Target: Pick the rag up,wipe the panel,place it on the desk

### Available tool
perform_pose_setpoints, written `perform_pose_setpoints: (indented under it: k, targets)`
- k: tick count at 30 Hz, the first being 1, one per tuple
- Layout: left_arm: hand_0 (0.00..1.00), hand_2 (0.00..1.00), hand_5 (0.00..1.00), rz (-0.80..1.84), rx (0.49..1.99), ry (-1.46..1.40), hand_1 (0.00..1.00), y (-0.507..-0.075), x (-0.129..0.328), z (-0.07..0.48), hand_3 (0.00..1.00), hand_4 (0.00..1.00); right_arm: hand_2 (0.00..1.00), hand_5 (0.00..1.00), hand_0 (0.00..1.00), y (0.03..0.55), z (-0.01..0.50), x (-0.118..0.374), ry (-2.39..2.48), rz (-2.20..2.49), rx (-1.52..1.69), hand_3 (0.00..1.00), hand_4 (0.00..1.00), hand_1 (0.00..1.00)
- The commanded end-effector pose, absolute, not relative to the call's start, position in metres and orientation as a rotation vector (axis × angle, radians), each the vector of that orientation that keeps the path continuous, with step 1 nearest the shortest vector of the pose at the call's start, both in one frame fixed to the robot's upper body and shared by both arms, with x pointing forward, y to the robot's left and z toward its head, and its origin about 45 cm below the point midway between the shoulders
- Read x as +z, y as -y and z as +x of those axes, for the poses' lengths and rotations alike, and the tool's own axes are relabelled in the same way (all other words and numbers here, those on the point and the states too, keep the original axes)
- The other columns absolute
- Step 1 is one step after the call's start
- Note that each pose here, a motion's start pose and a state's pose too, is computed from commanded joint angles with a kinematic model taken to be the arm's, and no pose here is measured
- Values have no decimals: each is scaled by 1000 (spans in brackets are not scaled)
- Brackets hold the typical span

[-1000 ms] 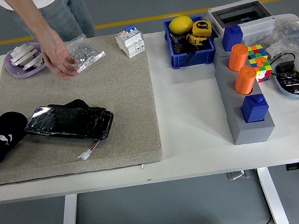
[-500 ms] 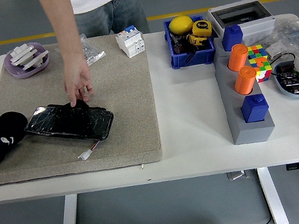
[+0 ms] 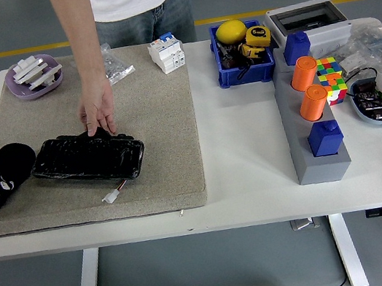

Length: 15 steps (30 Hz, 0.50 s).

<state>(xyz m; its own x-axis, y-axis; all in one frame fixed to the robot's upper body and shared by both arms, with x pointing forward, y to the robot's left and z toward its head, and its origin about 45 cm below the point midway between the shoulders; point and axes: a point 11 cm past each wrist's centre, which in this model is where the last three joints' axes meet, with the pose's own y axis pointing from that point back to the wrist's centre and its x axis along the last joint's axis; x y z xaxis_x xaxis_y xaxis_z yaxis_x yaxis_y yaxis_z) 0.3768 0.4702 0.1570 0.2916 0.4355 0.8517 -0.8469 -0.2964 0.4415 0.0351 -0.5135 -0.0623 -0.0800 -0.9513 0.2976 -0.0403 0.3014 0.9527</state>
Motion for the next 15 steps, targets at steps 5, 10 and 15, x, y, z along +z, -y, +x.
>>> perform_pose_setpoints:
  k: [5,10,15]
  targets:
    - [360,834,8,1337,1352,435,724,-471,159,378,568,459,689,613,758,513,35,-62,1429,982,-1005,724,998,656]
    - [333,821,2,1335,1358,439,622,-471,158,378,537,238,689,614,758,513,36,-62,1428,985,-1002,724,998,657]
    - [297,706,2,1333,1367,445,527,-472,158,378,491,2,689,613,758,512,37,-63,1431,987,-1002,725,998,657]
